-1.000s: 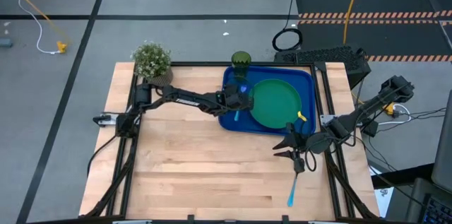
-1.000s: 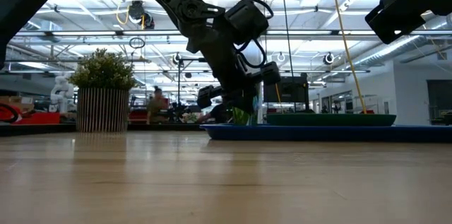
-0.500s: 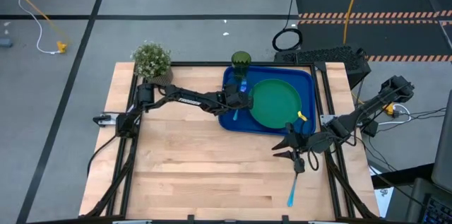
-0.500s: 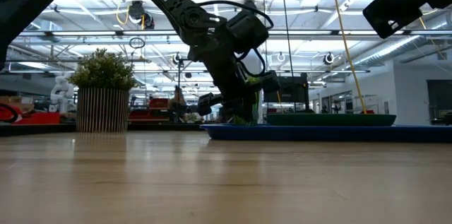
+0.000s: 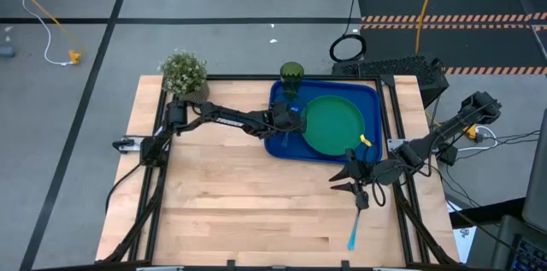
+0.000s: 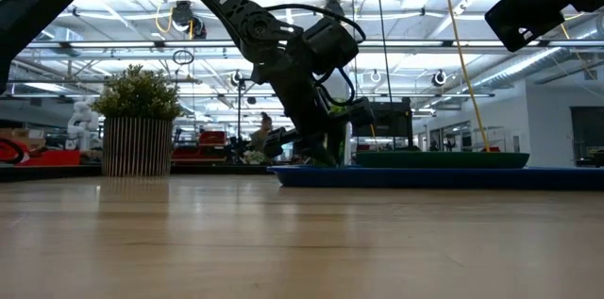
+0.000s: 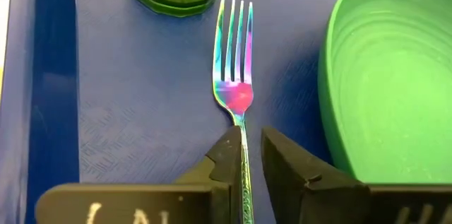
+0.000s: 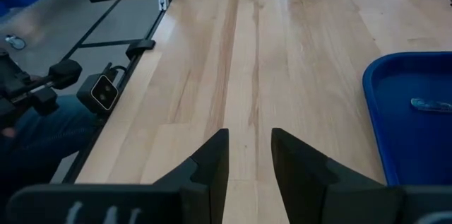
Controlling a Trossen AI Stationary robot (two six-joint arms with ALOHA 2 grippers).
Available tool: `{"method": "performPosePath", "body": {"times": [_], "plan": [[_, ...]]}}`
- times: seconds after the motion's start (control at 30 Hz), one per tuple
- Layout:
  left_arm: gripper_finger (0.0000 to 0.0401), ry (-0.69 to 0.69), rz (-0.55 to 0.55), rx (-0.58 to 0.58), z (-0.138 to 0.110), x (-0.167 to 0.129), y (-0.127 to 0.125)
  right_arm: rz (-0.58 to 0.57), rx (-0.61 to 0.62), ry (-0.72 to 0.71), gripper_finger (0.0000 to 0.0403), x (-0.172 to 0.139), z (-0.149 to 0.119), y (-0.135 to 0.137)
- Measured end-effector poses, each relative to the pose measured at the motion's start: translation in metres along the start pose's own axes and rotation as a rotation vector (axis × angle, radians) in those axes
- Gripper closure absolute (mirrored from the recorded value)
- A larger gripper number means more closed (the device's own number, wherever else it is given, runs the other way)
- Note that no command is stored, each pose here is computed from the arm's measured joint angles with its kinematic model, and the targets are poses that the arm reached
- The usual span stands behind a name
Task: Pick and place plate/cup/fork/spoon on tray
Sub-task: Put the blue fork on the blue serving tray to the left of the green plate
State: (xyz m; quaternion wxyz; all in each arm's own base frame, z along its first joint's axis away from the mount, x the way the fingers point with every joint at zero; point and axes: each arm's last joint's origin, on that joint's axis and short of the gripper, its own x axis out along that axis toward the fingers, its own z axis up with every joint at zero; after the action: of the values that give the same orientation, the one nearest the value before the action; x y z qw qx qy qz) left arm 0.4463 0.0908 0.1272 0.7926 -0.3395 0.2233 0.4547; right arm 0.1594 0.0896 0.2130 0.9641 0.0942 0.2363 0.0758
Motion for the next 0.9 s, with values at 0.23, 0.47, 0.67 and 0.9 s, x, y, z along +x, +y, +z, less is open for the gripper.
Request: {"method": "performPosePath", "body": {"times": [0.23, 0.47, 0.67, 0.9], "plan": [[0.0335, -0.003, 0.003, 0.021, 0.000, 0.000, 0.000, 0.001, 0.000, 0.000, 0.0305, 0.000, 0.000, 0.000], [0.0334, 0.041, -0.046, 0.199, 0.014, -0.024, -0.006, 0.030, -0.016, 0.009, 0.0305, -0.002, -0.002, 0.006], [0.0334, 0.181, -0.070, 0.334, 0.016, -0.055, -0.006, 0.039, -0.023, 0.009, 0.0305, -0.002, -0.003, 0.007], [0.0366, 0.296, -0.152, 0.691, 0.007, -0.076, -0.020, 0.036, -0.031, 0.009, 0.0305, -0.002, -0.003, 0.007]]}}
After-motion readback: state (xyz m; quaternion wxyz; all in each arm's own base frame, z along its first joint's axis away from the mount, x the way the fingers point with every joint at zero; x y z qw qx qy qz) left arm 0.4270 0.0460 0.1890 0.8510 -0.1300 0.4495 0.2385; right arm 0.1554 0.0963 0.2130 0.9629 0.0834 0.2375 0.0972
